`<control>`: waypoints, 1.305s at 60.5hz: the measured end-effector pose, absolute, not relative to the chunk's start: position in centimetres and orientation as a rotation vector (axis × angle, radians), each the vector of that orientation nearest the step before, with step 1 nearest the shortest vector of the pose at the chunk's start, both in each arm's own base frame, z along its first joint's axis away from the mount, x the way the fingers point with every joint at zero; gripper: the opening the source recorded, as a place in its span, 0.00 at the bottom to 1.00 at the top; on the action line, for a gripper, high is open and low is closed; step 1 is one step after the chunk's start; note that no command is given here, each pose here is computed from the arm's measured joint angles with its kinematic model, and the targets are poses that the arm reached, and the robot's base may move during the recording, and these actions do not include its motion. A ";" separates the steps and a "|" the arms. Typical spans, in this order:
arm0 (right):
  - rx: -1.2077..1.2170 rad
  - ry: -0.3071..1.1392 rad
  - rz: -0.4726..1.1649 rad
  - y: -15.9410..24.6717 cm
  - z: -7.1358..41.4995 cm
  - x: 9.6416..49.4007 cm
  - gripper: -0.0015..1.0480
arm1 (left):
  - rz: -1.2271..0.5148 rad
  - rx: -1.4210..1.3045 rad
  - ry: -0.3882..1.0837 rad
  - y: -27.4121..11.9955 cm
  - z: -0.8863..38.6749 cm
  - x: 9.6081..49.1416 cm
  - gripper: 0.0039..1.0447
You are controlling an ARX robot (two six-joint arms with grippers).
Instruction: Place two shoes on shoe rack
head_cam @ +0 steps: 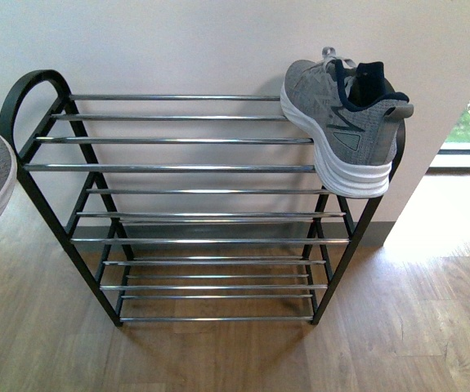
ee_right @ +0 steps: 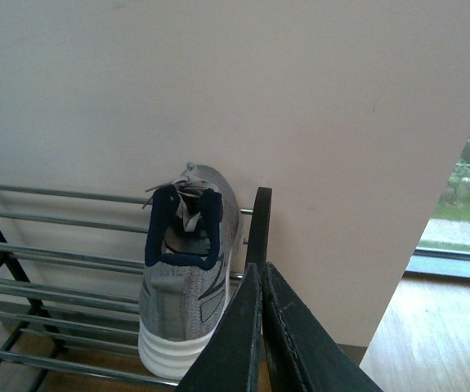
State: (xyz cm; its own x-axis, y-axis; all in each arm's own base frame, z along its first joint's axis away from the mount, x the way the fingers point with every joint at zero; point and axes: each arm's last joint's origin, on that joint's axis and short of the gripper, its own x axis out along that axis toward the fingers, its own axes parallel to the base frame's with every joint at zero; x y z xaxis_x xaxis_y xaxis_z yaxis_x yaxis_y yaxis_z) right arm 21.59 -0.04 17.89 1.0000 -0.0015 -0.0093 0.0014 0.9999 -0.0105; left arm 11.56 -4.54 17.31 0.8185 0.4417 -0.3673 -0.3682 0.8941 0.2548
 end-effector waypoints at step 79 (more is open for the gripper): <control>-0.011 -0.020 -0.002 0.0 17.1 13.5 0.57 | 0.434 0.176 0.433 -4.5 17.3 11.6 0.01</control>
State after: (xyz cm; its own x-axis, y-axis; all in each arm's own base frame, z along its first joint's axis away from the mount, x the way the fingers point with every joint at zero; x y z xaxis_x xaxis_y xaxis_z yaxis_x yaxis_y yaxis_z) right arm 13.45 -0.03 17.11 0.9998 -0.0019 0.0204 0.0021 0.9999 -0.0105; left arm 11.56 -4.54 17.31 0.8185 0.4417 -0.3673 -0.3682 0.8941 0.2548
